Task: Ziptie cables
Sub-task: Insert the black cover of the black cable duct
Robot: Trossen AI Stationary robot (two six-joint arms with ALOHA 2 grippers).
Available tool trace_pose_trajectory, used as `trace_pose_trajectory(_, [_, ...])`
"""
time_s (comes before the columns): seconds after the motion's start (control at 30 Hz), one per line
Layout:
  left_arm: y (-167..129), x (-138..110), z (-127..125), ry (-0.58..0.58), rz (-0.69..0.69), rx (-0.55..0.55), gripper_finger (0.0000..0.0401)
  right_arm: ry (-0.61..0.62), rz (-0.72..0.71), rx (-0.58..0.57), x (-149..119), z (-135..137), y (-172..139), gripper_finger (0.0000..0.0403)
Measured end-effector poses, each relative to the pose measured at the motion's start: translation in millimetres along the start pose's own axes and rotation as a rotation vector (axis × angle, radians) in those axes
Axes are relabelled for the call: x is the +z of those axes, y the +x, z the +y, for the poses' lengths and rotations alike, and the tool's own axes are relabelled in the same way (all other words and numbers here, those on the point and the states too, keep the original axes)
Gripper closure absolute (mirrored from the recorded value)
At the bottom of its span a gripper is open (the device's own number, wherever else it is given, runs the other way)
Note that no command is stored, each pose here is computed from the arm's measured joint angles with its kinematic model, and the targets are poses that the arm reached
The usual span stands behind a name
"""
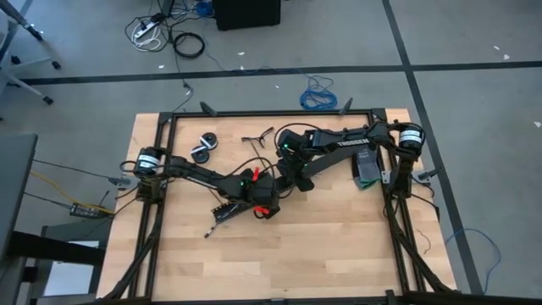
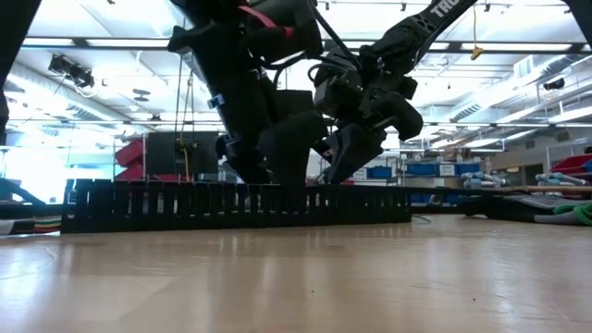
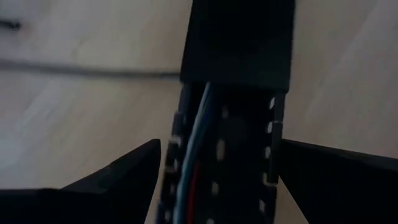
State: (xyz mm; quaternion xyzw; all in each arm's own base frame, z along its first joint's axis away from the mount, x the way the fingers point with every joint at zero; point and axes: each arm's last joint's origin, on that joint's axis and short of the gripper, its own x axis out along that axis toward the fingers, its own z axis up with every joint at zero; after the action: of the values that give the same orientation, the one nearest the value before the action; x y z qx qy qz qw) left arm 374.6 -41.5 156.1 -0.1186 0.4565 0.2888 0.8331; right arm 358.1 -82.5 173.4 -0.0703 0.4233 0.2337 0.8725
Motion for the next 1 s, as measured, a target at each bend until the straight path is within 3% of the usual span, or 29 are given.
trace_pose_trajectory(0.3, [0.2, 0.9, -0.2, -0.028, -0.001, -0.011, 0.0105, -0.003, -0.004, 0.0, 0.4, -0.1, 0.1, 0.0402])
trace_pose_trajectory(0.73, [1.6, 2.9, 2.0, -0.015, 0.0, -0.012, 0.0173, -0.023, -0.008, 0.006, 4.8, 5.3, 3.6, 0.0402])
trace_pose_trajectory(1.0, [4.1, 7.6, 3.7, -0.007, -0.01, -0.043, 0.0176, -0.082, -0.042, 0.064, 16.4, 21.8, 13.0, 0.0403])
